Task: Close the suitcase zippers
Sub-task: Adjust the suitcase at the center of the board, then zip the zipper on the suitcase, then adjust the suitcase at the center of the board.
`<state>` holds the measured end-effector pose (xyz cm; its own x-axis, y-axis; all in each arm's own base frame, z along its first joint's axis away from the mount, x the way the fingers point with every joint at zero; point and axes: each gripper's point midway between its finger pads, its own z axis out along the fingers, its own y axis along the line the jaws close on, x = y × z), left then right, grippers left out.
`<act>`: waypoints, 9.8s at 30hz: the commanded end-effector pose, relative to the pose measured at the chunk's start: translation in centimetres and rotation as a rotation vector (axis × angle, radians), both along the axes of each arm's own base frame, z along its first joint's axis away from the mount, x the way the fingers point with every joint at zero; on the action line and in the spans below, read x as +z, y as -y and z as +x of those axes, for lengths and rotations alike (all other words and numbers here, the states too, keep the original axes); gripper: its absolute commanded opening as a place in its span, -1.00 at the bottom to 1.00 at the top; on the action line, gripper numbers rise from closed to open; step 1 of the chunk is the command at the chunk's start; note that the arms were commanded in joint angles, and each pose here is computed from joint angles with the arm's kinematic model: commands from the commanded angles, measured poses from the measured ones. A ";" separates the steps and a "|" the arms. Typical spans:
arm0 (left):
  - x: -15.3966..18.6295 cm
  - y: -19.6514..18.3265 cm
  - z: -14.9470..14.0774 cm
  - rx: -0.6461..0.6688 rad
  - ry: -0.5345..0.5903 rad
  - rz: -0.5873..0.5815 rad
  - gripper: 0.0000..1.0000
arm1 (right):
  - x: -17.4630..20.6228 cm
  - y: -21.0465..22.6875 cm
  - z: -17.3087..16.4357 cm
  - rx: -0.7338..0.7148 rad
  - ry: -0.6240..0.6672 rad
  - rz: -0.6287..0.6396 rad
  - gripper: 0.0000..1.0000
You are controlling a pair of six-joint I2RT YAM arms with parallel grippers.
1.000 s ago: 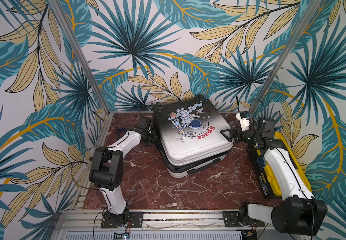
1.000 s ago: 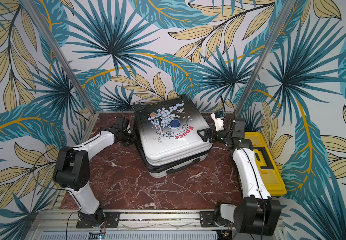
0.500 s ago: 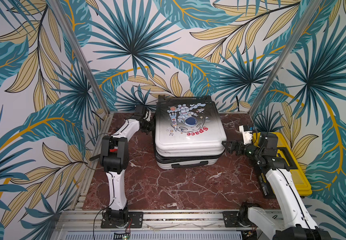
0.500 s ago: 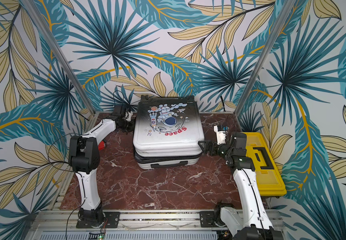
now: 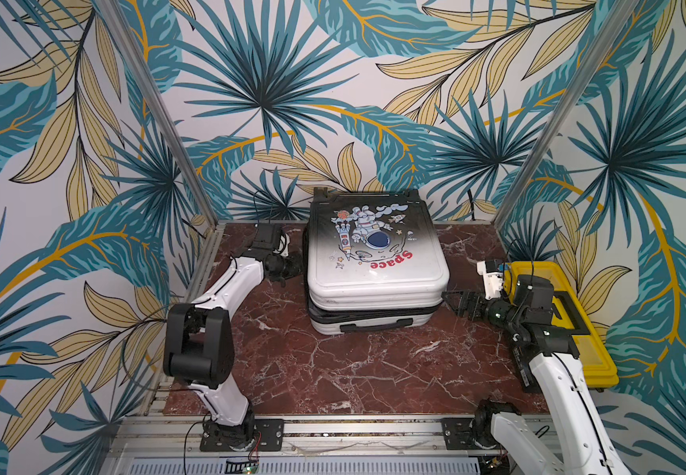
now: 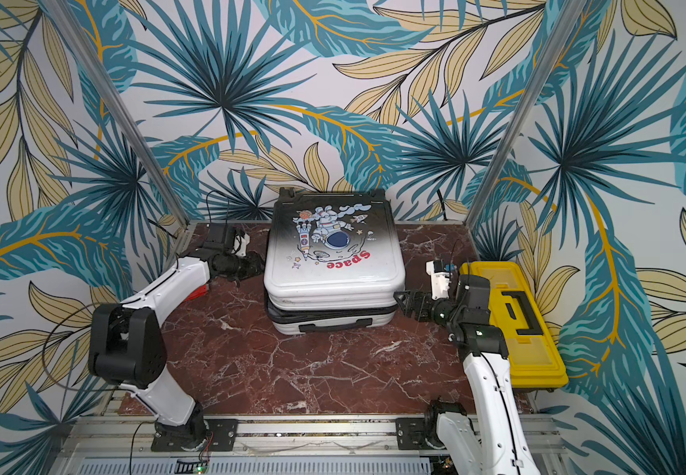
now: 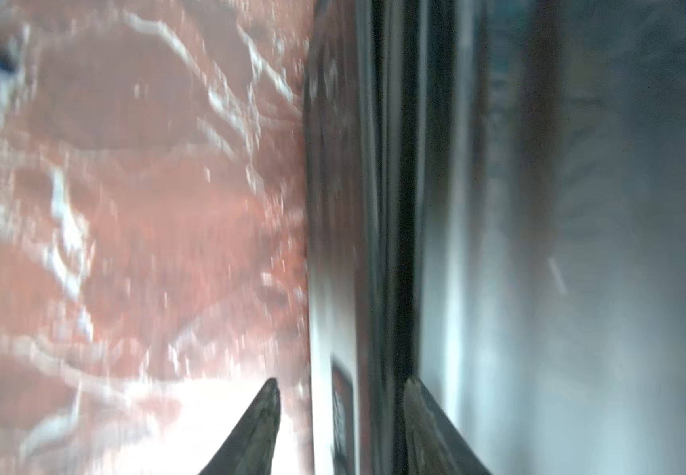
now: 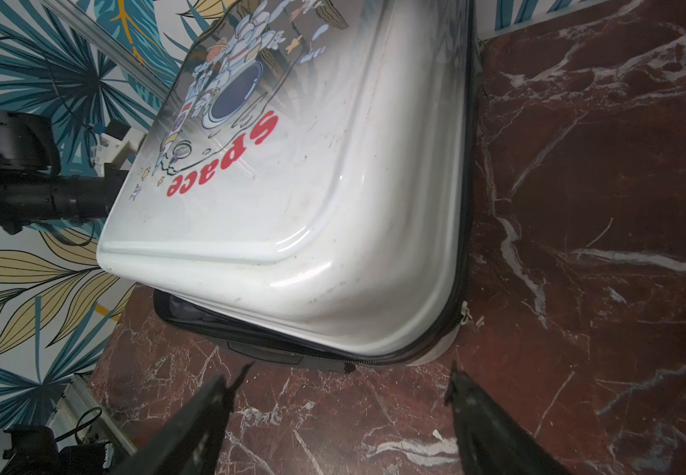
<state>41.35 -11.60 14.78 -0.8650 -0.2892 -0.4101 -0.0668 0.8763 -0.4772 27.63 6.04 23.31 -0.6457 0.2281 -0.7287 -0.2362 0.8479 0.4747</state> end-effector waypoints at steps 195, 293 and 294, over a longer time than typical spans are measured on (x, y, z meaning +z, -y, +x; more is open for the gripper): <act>2.8 11.3 -16.6 -0.271 -0.211 -0.514 -1.00 | 1.1 -42.8 -10.9 0.802 0.320 0.163 -1.00; -3.3 6.1 6.3 -0.185 -0.061 0.043 -0.94 | 3.4 -5.1 -9.4 -0.252 -0.087 -0.317 0.86; -3.6 5.8 6.2 -0.181 -0.071 0.044 -1.00 | 3.4 -5.5 -9.4 -0.255 -0.101 -0.282 0.88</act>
<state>47.17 -17.74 11.78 -0.9271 -0.1245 -0.3535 0.0561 0.8864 -0.4594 18.43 12.63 27.63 -0.6530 0.0895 -0.7521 -0.0744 0.9806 0.1813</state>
